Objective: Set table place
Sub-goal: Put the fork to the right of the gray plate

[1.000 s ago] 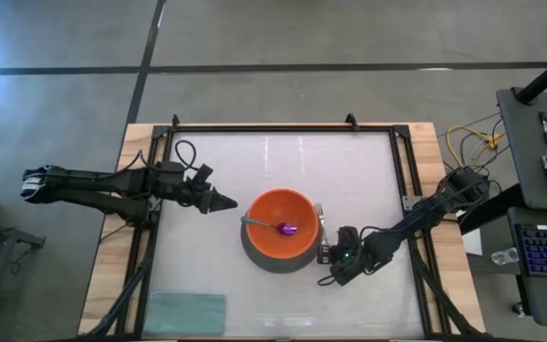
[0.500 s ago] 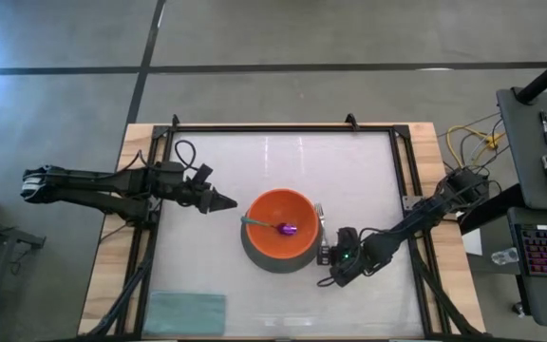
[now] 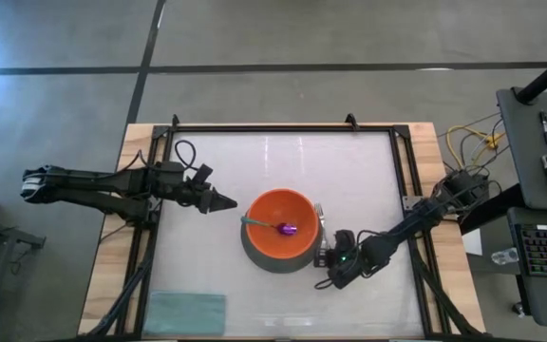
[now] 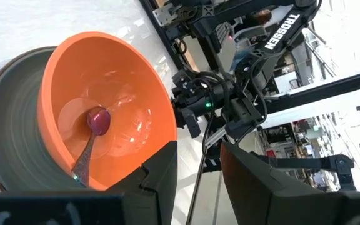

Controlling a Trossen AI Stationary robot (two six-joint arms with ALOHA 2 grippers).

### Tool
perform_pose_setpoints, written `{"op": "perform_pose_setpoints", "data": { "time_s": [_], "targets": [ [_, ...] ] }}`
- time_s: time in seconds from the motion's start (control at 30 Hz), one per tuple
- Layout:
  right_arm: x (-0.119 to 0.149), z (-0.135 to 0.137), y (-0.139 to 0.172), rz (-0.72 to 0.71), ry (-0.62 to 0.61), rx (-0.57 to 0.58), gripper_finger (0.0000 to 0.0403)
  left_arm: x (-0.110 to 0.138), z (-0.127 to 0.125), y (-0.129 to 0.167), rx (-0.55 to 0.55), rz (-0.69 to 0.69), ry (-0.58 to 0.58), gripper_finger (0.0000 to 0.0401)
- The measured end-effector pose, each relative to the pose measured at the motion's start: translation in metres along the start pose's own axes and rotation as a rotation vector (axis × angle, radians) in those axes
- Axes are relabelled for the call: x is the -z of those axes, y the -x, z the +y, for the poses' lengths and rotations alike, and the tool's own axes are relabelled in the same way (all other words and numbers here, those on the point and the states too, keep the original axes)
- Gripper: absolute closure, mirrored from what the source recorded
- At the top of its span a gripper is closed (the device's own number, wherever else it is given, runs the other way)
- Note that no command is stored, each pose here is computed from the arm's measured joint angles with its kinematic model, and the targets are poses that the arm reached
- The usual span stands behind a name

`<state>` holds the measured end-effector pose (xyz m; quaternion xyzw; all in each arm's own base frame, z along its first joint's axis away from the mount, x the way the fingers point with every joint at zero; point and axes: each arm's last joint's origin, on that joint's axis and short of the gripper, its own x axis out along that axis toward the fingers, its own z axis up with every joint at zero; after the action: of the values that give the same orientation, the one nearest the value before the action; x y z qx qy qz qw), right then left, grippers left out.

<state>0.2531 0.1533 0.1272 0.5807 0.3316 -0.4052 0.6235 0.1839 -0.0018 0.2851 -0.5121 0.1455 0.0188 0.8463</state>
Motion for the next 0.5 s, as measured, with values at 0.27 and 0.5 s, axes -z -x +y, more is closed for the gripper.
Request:
{"op": "perform_pose_setpoints", "data": {
  "time_s": [0.27, 0.5],
  "targets": [
    [-0.007, 0.002, 0.021, -0.030, 0.016, -0.033, 0.0394, 0.000, 0.000, 0.000, -0.004, 0.002, -0.002, 0.0293],
    [-0.011, -0.007, 0.021, -0.042, -0.002, 0.078, 0.0394, 0.000, 0.001, 0.000, -0.005, 0.003, -0.002, 0.0293]
  ]
}}
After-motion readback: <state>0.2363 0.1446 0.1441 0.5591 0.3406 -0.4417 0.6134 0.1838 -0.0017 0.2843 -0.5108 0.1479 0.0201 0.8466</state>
